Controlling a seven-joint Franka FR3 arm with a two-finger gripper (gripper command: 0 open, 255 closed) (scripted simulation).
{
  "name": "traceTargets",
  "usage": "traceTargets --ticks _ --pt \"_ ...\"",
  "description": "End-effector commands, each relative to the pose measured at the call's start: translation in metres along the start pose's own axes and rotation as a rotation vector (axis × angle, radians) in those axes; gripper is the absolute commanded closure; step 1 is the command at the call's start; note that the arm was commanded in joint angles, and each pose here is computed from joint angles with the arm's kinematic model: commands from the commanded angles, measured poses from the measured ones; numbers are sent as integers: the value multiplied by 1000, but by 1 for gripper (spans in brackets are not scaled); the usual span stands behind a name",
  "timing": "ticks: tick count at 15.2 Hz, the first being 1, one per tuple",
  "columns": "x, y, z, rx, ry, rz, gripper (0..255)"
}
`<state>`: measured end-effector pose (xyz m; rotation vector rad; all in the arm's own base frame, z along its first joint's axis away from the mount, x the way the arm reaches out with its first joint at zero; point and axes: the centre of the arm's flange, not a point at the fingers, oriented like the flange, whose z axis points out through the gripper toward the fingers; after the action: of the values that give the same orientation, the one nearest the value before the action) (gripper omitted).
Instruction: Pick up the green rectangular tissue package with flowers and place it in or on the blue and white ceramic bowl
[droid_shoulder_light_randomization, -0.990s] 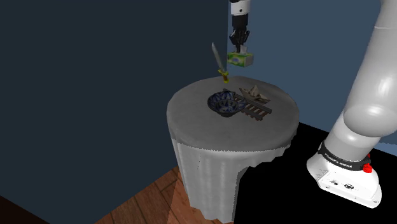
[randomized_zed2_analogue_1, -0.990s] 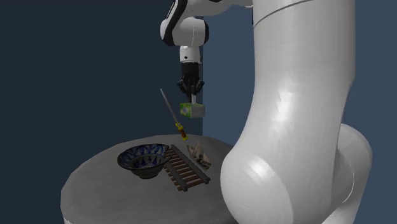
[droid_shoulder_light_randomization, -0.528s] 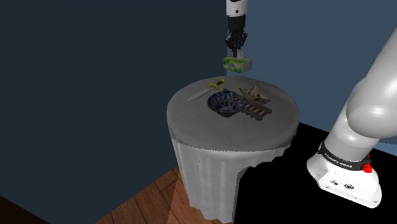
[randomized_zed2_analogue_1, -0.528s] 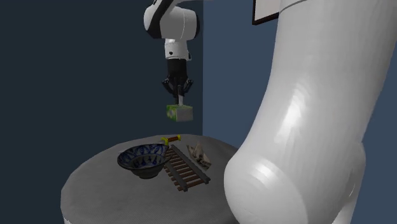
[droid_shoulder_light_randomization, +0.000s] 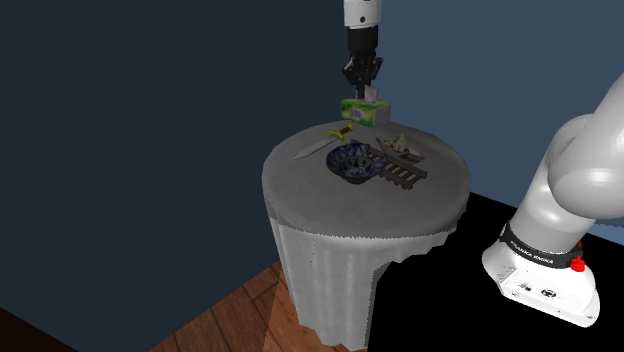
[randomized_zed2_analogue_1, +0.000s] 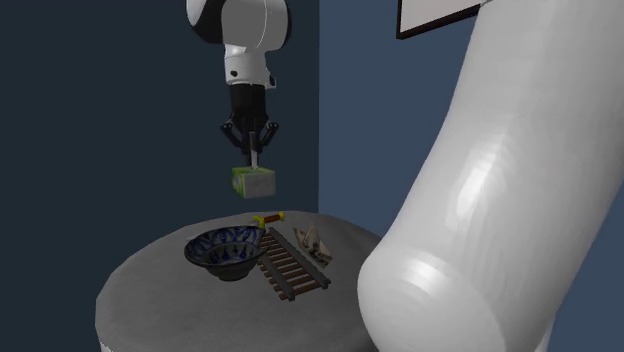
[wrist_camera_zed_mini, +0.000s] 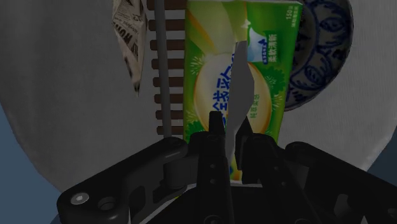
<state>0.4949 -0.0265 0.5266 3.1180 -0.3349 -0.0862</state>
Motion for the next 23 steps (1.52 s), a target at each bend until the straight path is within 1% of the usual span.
traceTargets --ticks 1,5,23 --pt "-15 -21 -3 0 1 1 255" --pt "-41 -63 -6 0 1 1 255" --pt "-36 -64 89 0 1 1 255"
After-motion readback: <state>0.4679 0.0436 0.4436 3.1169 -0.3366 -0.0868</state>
